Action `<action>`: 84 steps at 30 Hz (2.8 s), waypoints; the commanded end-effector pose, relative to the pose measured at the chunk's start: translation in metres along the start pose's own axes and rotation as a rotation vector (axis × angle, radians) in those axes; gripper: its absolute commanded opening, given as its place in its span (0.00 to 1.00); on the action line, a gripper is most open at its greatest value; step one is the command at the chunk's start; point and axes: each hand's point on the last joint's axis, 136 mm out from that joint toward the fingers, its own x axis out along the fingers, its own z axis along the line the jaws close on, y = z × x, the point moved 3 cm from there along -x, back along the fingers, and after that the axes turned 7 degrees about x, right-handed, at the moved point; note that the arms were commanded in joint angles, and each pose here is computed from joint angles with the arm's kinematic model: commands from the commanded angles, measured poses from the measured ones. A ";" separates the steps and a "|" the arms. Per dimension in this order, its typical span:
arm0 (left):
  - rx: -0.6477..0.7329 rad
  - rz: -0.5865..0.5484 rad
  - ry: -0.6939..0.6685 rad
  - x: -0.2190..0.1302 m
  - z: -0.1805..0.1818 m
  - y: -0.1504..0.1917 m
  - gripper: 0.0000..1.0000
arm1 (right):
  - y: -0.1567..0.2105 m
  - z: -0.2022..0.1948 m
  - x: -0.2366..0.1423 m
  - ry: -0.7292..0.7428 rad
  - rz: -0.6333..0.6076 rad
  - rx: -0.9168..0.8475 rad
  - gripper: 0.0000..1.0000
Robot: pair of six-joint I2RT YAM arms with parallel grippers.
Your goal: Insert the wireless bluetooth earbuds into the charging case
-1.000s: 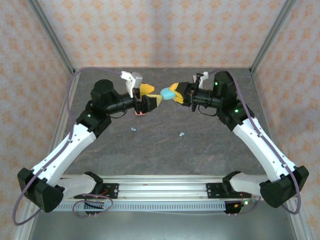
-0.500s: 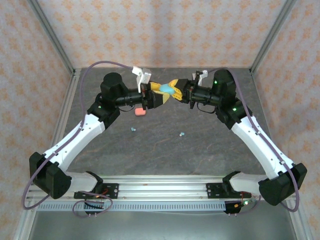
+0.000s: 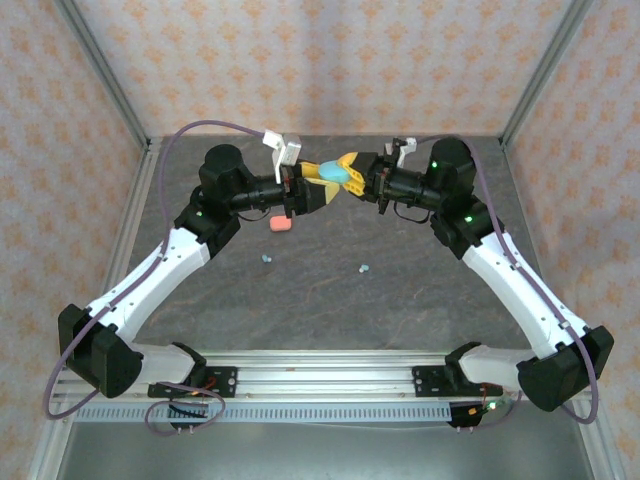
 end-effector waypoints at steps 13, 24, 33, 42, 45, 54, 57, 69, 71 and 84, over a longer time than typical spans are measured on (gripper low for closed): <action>0.056 -0.038 0.018 0.006 -0.009 -0.017 0.50 | 0.008 -0.004 -0.004 0.004 0.025 0.107 0.09; 0.057 -0.022 0.010 0.007 -0.007 -0.009 0.49 | 0.008 -0.001 -0.004 -0.003 0.024 0.107 0.09; 0.057 -0.006 0.006 0.007 -0.006 -0.005 0.51 | 0.008 0.000 -0.005 -0.006 0.023 0.106 0.09; 0.063 -0.016 0.006 0.007 -0.007 -0.008 0.43 | 0.009 -0.001 -0.005 0.000 0.028 0.104 0.09; 0.062 -0.019 0.008 0.007 -0.007 -0.009 0.31 | 0.009 -0.002 -0.004 0.001 0.027 0.104 0.10; 0.063 -0.010 0.015 0.002 -0.015 -0.016 0.13 | 0.021 0.027 -0.017 -0.083 0.027 -0.078 0.55; 0.058 0.014 0.029 -0.003 -0.022 -0.019 0.12 | 0.022 0.042 -0.032 -0.112 0.008 -0.234 0.61; 0.060 0.087 0.099 -0.024 -0.058 -0.036 0.00 | 0.059 0.036 -0.053 0.039 0.088 -0.841 0.67; 0.053 0.107 0.122 -0.025 -0.062 -0.036 0.00 | 0.064 0.035 -0.050 0.041 0.116 -0.897 0.67; 0.024 0.141 0.189 -0.027 -0.076 -0.040 0.00 | 0.079 0.034 -0.034 0.009 0.238 -0.990 0.61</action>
